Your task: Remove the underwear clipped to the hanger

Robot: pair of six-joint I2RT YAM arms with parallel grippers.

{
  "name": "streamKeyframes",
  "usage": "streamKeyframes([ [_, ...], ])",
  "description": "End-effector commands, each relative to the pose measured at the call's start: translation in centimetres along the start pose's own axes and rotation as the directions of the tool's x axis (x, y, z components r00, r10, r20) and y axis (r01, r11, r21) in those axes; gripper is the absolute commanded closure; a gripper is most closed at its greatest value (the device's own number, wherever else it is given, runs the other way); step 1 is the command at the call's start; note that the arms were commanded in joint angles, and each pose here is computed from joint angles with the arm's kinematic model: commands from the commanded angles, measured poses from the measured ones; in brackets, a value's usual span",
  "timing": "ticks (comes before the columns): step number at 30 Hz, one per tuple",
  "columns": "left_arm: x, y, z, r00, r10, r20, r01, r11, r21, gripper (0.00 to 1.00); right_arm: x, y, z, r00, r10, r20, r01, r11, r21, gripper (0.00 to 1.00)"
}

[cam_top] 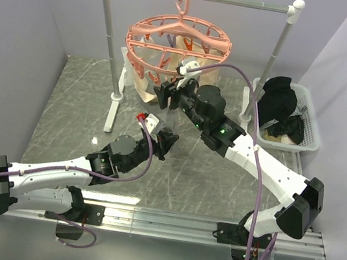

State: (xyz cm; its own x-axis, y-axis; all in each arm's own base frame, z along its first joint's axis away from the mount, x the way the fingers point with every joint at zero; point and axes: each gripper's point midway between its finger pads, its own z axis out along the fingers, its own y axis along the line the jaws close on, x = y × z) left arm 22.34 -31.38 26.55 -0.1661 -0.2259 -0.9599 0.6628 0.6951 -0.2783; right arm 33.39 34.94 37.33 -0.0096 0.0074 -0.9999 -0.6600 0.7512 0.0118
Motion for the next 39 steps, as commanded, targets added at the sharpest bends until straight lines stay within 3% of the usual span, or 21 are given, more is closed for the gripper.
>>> streamKeyframes([
  [1,-3.6,-1.2,0.2,0.995,-0.020,0.094,0.018,1.000,0.026,0.99,-2.5,0.0,-0.5,0.997,0.010,0.082,-0.011,1.000,0.017,0.31],
  [12,-3.9,-1.9,-0.2,0.994,-0.028,0.101,0.024,0.999,0.043,0.98,-2.7,-2.5,1.2,0.998,-0.031,0.047,0.022,0.985,0.172,0.36],
  [20,-3.3,-1.4,-0.5,0.996,-0.023,0.090,0.021,0.999,0.028,0.98,-3.6,-1.9,-0.1,0.996,-0.015,0.086,0.004,0.992,0.126,0.68],
  [24,-3.1,-1.3,-0.6,0.996,-0.023,0.087,0.021,1.000,0.023,0.98,-4.4,-1.5,-0.4,0.995,-0.003,0.097,-0.007,0.994,0.105,0.97],
  [28,-3.0,-1.0,-0.7,0.996,-0.023,0.087,0.023,1.000,0.012,0.98,-4.8,-1.8,-0.5,0.995,0.009,0.098,-0.020,0.993,0.114,1.00],
  [29,-3.1,-1.0,-0.7,0.996,-0.024,0.088,0.023,1.000,0.012,0.98,-4.9,-1.7,-0.5,0.995,0.021,0.098,-0.032,0.993,0.116,0.92],
  [30,-3.1,-1.0,-0.7,0.996,-0.025,0.087,0.024,1.000,0.012,0.98,-4.8,-1.8,-0.5,0.996,0.024,0.091,-0.036,0.992,0.124,0.58],
  [33,-2.9,-0.8,-0.8,0.996,-0.021,0.081,0.020,1.000,0.005,0.98,-4.3,-2.2,-0.8,0.997,0.032,0.071,-0.041,0.989,0.142,0.26],
  [39,-1.7,-0.3,-0.6,0.999,-0.014,0.052,0.015,1.000,-0.019,0.98,-2.9,-1.7,-2.6,0.995,0.095,0.041,-0.099,0.988,0.115,0.19],
])
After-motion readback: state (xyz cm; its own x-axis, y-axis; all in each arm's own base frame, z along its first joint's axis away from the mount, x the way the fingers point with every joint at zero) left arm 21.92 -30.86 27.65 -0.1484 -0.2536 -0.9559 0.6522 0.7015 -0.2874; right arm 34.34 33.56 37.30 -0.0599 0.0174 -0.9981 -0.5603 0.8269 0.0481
